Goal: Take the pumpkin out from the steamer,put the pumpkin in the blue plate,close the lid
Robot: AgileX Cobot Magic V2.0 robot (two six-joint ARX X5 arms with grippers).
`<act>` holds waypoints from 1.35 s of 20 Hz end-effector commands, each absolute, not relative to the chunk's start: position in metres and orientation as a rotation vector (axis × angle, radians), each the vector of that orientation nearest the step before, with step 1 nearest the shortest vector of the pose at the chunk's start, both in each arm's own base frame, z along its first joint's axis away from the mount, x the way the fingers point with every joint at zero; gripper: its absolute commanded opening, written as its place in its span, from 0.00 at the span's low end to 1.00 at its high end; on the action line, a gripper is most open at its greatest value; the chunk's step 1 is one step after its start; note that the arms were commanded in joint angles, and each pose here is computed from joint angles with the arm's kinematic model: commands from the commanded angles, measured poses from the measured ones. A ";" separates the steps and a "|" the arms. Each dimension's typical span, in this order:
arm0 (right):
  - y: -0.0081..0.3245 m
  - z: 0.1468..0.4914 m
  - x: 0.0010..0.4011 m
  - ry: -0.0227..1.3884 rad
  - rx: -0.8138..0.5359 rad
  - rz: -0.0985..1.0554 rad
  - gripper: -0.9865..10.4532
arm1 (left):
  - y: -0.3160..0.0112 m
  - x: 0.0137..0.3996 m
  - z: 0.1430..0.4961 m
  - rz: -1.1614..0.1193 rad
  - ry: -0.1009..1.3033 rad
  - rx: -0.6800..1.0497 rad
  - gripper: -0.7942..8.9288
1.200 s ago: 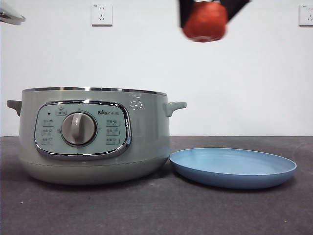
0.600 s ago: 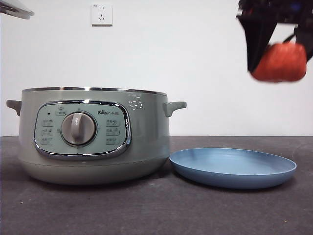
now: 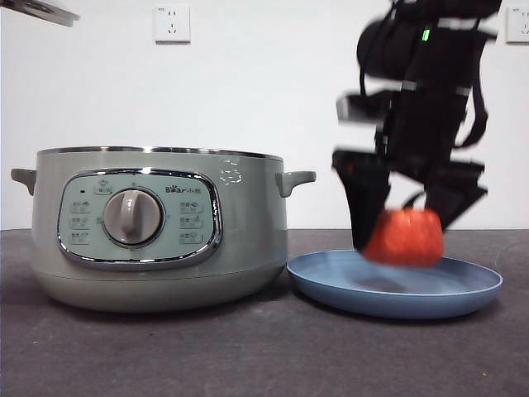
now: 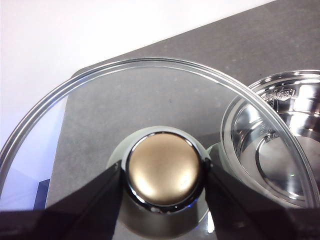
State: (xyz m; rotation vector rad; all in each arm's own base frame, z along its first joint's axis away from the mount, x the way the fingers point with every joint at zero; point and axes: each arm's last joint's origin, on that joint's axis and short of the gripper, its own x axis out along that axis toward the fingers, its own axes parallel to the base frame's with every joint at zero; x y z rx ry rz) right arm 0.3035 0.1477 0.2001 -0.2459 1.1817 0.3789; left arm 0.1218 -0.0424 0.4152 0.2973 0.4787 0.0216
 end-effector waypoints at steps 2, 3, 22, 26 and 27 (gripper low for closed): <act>0.150 0.176 0.307 1.258 -0.266 0.373 0.10 | -0.041 0.120 0.423 0.032 0.411 0.278 0.07; 0.150 0.173 0.307 1.268 -0.268 0.372 0.14 | -0.041 0.120 0.423 0.032 0.407 0.276 0.07; 0.132 0.258 0.270 1.072 -0.227 0.359 0.50 | -0.073 0.165 0.418 -0.328 0.400 0.192 0.07; 0.115 0.306 0.236 0.929 -0.189 0.373 0.50 | -0.097 0.207 0.398 -0.444 0.460 0.180 0.07; 0.111 0.316 0.228 0.897 -0.178 0.373 0.50 | -0.102 0.216 0.393 -0.467 0.473 0.177 0.07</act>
